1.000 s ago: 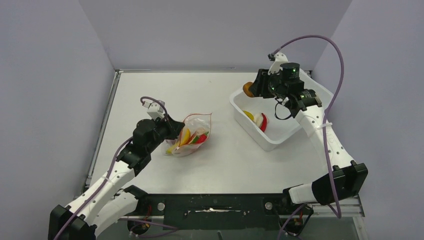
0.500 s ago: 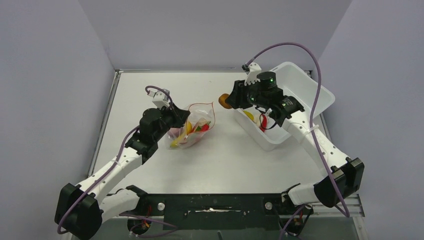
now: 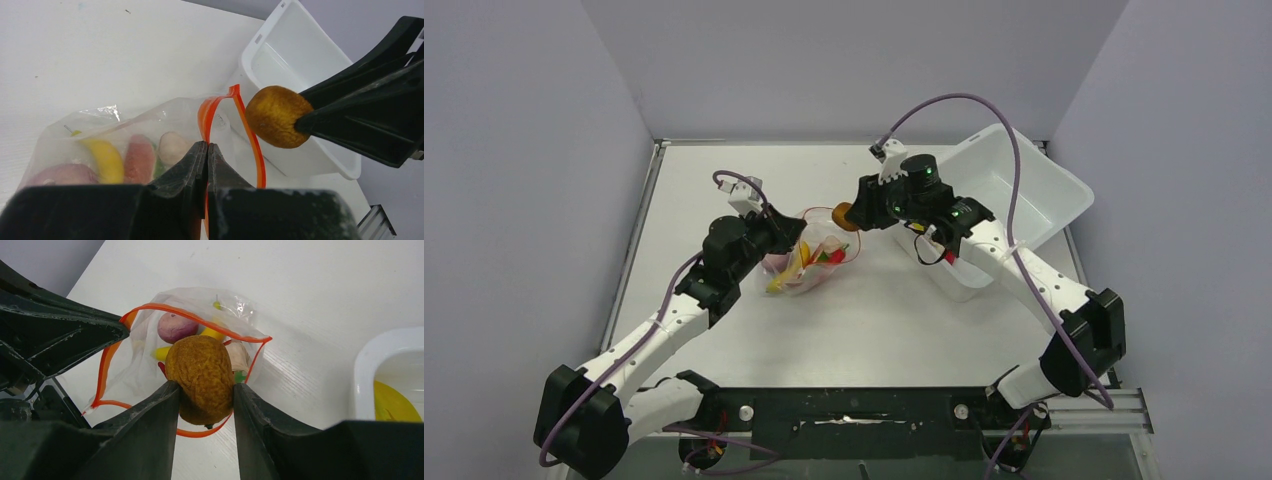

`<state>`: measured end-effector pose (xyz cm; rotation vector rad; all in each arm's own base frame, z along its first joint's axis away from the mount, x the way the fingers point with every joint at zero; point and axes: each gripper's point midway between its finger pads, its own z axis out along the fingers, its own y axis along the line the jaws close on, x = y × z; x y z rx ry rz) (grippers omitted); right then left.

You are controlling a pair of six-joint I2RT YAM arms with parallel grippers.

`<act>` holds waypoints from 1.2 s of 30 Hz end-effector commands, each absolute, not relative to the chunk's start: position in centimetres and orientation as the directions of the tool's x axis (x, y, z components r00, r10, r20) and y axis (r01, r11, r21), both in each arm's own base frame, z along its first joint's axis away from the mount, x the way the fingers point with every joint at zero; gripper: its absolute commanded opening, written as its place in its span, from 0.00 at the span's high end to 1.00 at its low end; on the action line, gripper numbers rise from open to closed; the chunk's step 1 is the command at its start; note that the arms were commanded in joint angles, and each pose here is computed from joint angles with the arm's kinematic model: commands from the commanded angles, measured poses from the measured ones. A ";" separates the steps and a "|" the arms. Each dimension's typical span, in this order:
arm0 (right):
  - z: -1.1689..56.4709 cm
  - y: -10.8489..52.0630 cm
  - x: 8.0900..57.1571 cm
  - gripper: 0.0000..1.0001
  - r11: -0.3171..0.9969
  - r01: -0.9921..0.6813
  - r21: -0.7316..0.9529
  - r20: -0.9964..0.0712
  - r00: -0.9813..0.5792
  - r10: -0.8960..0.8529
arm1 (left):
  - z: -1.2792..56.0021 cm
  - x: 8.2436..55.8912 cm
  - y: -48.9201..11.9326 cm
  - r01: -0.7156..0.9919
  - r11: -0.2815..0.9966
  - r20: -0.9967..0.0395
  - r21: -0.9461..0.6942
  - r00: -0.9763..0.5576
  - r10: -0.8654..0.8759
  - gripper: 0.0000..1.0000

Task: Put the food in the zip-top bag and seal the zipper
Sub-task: Place the fake fruit in the zipper food storage bag.

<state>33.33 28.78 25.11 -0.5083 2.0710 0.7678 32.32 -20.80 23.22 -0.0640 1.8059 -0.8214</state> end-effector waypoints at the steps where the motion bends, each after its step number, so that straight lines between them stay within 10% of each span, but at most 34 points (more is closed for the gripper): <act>1: 25.8 31.6 33.4 0.74 0.678 -0.661 0.320 -0.862 -0.500 -0.080 | 27.3 32.3 -21.4 0.410 0.696 -0.807 -0.589 -0.328 -0.490 1.00; 17: 18.6 36.0 33.5 0.68 0.647 -0.738 0.191 -0.859 -0.445 -0.253 | 26.8 32.2 -21.8 0.396 0.677 -0.783 -0.620 -0.362 -0.506 1.00; 29: 21.2 34.8 33.0 0.41 0.638 -0.758 0.135 -0.891 -0.375 -0.257 | 25.9 31.9 -21.9 0.378 0.668 -0.765 -0.641 -0.391 -0.512 1.00; 36: 25.6 30.3 33.9 0.42 0.703 -0.706 0.093 -0.910 -0.346 -0.227 | 25.5 31.9 -22.3 0.396 0.671 -0.775 -0.626 -0.407 -0.483 1.00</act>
